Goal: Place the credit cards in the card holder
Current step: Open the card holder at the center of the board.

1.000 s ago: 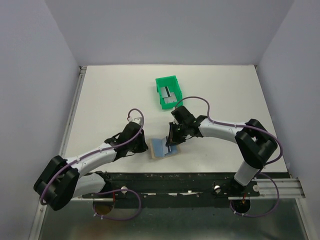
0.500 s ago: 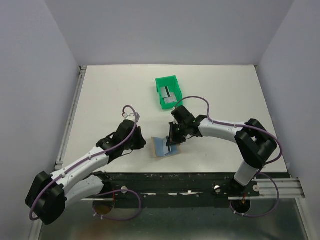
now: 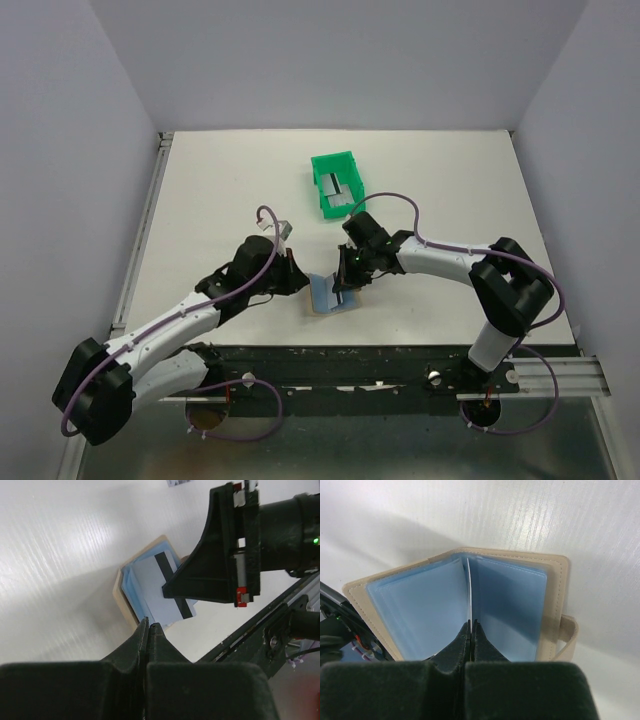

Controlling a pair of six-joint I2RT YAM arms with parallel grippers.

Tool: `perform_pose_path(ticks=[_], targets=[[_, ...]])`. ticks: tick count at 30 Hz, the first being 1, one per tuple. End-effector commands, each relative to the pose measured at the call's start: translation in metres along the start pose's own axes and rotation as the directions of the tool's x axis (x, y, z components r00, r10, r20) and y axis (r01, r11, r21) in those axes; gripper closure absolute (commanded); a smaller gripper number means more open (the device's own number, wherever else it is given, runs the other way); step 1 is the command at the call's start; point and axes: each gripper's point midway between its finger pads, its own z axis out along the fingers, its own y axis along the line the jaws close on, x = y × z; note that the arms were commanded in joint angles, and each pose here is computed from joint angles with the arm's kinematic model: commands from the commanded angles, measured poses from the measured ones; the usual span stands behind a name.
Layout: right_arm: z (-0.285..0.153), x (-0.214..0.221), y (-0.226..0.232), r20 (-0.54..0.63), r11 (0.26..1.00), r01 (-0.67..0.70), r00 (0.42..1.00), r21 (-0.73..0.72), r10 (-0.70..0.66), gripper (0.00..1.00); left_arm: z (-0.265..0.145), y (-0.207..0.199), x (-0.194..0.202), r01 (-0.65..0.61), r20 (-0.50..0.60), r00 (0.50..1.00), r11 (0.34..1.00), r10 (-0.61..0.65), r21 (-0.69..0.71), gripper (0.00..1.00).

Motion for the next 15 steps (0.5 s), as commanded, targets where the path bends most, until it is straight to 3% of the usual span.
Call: perform_pose_path(ticks=[1,15], targets=[[0.008,0.011,-0.021,-0.027,0.996,-0.003,1.0,0.089,0.005,1.0,0.008,-0.01,0.005,-0.021,-0.046,0.999,0.999,0.023,0.05,1.0],[0.011,0.012,-0.024,-0.034,0.995,-0.009,0.999,0.1,0.013,1.0,0.023,0.009,0.026,-0.015,-0.127,0.992,1.0,0.013,-0.014,1.0]])
